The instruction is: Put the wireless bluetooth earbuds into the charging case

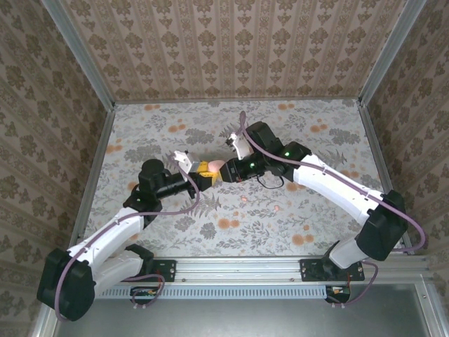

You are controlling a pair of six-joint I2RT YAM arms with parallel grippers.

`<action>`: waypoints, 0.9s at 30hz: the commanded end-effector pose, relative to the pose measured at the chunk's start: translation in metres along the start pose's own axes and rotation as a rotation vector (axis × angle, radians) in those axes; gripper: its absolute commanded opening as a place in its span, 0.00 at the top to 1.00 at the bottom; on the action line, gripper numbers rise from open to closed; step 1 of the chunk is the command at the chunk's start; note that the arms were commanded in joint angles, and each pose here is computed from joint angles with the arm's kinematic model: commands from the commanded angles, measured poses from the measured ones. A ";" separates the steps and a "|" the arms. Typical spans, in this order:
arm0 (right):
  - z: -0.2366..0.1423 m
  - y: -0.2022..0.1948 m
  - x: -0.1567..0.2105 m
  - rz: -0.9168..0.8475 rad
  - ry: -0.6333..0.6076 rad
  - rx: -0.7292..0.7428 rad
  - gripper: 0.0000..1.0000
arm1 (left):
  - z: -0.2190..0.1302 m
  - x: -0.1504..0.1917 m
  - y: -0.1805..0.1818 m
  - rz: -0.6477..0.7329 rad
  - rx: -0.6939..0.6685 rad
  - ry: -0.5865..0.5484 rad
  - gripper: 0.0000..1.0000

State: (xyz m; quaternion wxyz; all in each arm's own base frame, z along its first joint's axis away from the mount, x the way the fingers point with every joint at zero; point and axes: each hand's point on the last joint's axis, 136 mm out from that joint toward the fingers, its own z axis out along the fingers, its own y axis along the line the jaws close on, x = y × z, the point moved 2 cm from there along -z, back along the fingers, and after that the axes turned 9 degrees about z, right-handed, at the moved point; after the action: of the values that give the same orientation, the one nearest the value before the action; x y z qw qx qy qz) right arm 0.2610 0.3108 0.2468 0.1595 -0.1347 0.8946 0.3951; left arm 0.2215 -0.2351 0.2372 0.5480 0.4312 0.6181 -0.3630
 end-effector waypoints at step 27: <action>-0.024 -0.006 -0.036 0.073 -0.101 -0.010 0.74 | -0.002 0.010 -0.003 -0.025 0.025 0.016 0.82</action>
State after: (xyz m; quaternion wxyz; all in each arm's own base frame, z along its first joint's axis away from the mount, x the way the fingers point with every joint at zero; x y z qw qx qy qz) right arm 0.2934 0.3004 0.2592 0.1683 -0.1055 0.8952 0.3989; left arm 0.2156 -0.2357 0.2269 0.5285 0.4409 0.6240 -0.3699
